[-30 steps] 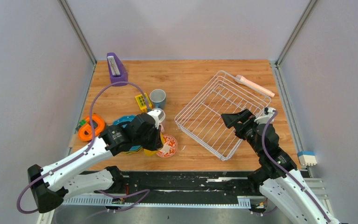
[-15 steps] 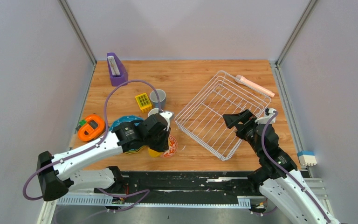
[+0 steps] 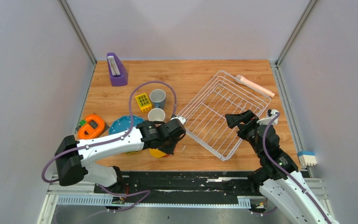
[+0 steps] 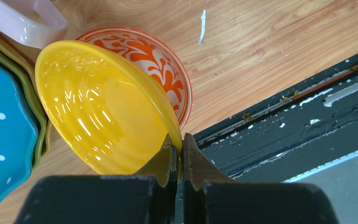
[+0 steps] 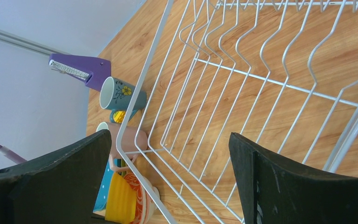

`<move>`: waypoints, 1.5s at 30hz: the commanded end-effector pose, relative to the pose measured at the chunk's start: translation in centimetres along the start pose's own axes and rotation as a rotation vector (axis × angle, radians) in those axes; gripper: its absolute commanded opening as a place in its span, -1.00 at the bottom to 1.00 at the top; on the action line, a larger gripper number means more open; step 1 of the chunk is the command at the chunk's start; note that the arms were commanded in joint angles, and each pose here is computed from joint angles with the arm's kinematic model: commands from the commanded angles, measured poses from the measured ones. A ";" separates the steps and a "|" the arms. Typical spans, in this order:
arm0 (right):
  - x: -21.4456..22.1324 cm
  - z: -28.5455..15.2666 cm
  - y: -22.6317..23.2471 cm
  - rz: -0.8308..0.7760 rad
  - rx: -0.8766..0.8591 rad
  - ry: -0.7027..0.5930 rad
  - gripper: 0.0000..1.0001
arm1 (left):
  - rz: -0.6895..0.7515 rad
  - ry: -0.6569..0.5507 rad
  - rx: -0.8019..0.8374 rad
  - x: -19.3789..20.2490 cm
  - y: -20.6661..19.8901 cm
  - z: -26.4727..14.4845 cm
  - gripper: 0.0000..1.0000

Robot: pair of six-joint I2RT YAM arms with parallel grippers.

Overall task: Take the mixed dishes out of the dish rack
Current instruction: Place the bowl in the bowl, then reset both arms

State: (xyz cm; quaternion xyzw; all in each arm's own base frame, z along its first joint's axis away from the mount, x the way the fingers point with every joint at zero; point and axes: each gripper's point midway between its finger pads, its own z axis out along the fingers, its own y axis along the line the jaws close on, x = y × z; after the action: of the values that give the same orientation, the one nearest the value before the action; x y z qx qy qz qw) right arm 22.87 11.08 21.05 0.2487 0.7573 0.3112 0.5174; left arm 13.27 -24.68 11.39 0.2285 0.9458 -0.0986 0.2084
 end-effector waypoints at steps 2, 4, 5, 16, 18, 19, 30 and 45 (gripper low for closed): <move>-1.6 -0.5 0.9 -0.008 -0.015 -0.046 1.00 | -0.007 -0.038 -0.039 -1.6 -0.7 0.3 -0.91; -1.6 -0.5 0.9 -0.008 -0.013 -0.048 1.00 | 0.001 -0.027 -0.056 -1.4 -0.8 0.8 -0.90; -1.6 -0.5 0.8 -0.008 -0.010 -0.049 1.00 | 0.005 -0.017 -0.067 -1.3 -0.8 1.2 -0.90; -1.8 -0.6 0.5 -0.008 0.001 -0.060 1.00 | 0.039 0.020 -0.101 -0.8 -1.4 1.7 -0.30; -1.8 -0.6 0.5 -0.008 0.000 -0.062 1.00 | 0.044 0.019 -0.094 -0.8 -1.7 1.5 -0.20; -1.8 -0.6 0.5 -0.007 0.001 -0.063 1.00 | 0.048 0.016 -0.090 -0.8 -1.8 1.4 -0.16; -1.8 -0.8 0.3 -0.006 0.004 -0.065 1.00 | 0.066 -0.006 -0.017 -1.1 -2.9 -0.5 0.56; -1.6 -0.8 0.1 -0.017 0.018 -0.052 1.00 | -0.096 -0.407 0.061 -8.4 -0.1 -7.5 1.00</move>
State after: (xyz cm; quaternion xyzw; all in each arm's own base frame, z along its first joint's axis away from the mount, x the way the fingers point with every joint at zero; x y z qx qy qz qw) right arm 22.54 10.16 20.40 0.2577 0.7618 0.2907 0.5184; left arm 14.06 -26.13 18.56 0.2194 0.9113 -0.1559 0.3116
